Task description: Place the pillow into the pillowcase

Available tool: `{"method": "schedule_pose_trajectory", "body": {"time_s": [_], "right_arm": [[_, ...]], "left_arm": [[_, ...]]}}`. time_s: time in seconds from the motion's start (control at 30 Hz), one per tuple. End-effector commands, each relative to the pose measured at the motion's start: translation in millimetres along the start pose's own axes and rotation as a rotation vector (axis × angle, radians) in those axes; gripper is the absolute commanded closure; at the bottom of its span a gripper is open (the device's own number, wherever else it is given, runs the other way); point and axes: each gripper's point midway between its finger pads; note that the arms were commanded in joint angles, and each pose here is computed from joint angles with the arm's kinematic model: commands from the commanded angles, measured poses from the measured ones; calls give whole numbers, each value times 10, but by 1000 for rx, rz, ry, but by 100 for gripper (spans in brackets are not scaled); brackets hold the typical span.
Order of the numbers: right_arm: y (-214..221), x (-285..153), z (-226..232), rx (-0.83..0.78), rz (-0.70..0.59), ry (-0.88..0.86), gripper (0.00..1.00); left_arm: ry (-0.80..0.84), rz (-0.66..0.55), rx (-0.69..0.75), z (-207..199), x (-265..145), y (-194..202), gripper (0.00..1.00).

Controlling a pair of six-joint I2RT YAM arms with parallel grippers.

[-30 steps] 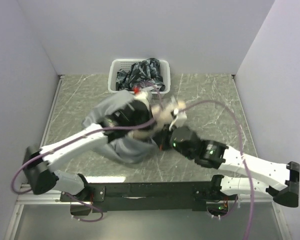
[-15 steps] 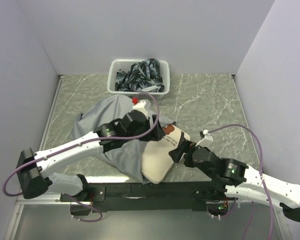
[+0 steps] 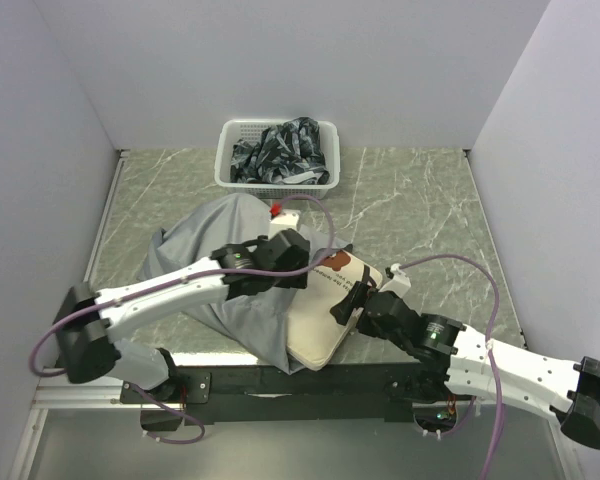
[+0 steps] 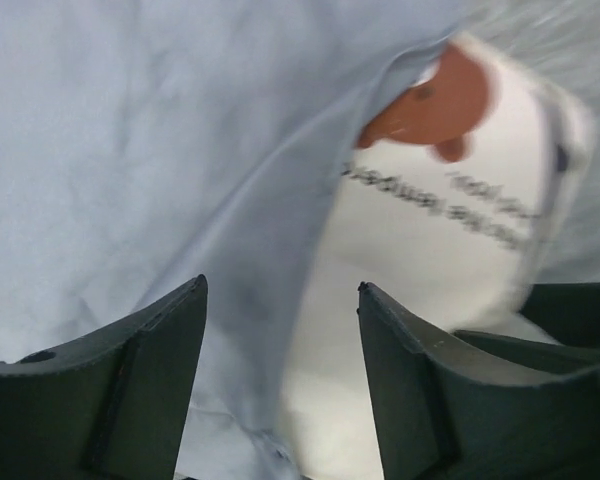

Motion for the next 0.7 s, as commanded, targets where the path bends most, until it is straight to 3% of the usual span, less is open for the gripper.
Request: {"method": "schedule_pose_trajectory", "body": {"time_s": [0.0,0.1,0.2,0.37,0.47,0.5,0.53,0.57,0.67], "right_arm": [[-2,90,-16,108,-19,-69,0],[-51,132,58,136,-31,-129,0],[-98,147,117,139,-42,-154,0],[-68,212,131,156,-20,-166,0],[-81,248,139,166,-12,-175,0],[-89,256,138,164,-11,-175,1],[-111,262,151,165,-14,-180,2],[-137,278,140,160,-15,-182,4],[-382,266,248,141,-48,-220,32]], "left_arm": [[-133,-6,119,89,217,25,30],[-199,-30,161,64,418,-57,20],[-305,-94,206,45,567,-282,17],[-418,-97,295,13,898,-398,23],[-449,-79,290,54,945,-419,65],[-426,-65,285,42,916,-392,89],[-404,-55,280,27,888,-373,98],[-378,-44,280,11,846,-359,99],[-204,-28,239,-207,425,-413,99]]}}
Point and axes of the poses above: each gripper's point midway between its finger pads, its own x axis out along the fingers, its own z axis along the line the jaws close on, y = z × x, and after that the axes turned 3 degrees about -x, right-handed
